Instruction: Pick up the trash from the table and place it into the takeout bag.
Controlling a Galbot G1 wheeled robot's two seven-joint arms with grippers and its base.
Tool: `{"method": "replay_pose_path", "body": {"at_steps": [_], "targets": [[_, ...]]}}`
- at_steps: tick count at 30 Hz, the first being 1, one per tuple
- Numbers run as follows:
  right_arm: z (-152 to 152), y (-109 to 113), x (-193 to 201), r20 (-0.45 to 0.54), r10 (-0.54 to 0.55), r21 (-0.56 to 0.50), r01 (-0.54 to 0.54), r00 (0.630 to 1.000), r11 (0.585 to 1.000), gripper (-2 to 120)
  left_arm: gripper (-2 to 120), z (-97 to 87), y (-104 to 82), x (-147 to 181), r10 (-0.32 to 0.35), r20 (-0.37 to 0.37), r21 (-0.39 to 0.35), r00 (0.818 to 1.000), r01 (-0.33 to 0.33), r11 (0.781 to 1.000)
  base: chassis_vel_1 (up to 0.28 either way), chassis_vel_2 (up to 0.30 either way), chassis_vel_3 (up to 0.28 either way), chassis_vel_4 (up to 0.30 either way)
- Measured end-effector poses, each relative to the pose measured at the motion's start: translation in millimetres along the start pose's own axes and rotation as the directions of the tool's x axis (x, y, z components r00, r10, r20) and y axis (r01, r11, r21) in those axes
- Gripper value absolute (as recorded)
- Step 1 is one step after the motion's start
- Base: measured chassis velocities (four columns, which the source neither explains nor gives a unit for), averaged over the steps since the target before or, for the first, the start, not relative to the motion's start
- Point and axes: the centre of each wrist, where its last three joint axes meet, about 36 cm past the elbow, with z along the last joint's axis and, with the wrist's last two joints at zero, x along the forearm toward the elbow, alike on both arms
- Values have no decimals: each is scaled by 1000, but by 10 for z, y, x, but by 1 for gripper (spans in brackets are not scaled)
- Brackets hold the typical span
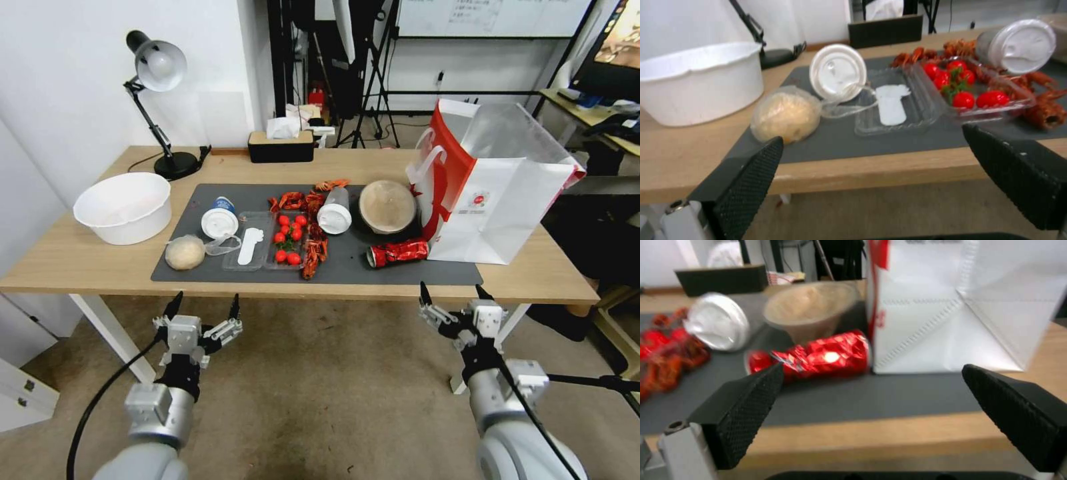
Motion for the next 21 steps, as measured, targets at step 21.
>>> {"method": "replay_pose_path", "body": {"at_steps": [21], "targets": [[-17,117,-14,10,-14,-47,14,1000,999,100,100,-141,81,-69,2,-49,21,999,-1,1000,0,0,0,0]]}}
